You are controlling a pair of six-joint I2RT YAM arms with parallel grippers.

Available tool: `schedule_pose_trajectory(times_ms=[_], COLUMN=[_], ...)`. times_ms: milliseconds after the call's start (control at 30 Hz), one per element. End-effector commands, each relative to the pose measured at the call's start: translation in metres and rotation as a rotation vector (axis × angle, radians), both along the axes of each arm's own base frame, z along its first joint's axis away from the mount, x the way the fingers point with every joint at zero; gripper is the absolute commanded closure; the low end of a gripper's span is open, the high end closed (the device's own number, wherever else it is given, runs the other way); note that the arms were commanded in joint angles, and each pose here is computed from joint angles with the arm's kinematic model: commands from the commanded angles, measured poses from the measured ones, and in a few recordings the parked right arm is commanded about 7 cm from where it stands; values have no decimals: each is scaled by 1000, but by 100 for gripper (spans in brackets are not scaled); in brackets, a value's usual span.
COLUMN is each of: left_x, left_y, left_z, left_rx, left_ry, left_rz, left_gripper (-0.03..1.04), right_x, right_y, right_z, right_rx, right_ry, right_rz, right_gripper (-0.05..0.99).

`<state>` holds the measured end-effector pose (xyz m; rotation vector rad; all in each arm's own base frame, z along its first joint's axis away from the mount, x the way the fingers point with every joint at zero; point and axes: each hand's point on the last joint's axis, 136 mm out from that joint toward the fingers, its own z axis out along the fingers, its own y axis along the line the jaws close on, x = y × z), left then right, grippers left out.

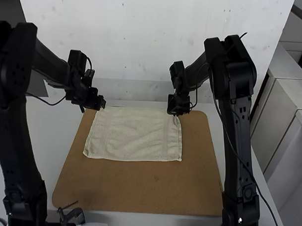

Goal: Fold the towel.

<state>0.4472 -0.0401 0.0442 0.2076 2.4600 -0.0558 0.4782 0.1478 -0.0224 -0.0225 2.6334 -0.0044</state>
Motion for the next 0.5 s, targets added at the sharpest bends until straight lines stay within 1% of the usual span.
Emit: schedule_pose_trajectory(times_ms=[0, 67, 267, 400, 467], left_x=[30, 39, 59, 65, 66], left_y=[-1, 0, -3, -2, -1], left_z=[-4, -12, -30, -42, -49], left_rx=[4, 12, 1, 1, -1], left_ry=[-13, -6, 14, 31, 51], left_rz=[21, 27, 39, 45, 54], left_gripper=[6, 6, 6, 6, 9], right_x=[-19, -20, -21, -26, -28], right_y=[-11, -11, -8, -6, -7], right_z=[-28, -30, -30, -33, -35], right_rx=[-55, -58, -61, -65, -67], right_ry=[82, 87, 82, 88, 91], right_rz=[-6, -3, 6, 15, 17], right_gripper=[92, 92, 92, 92, 92])
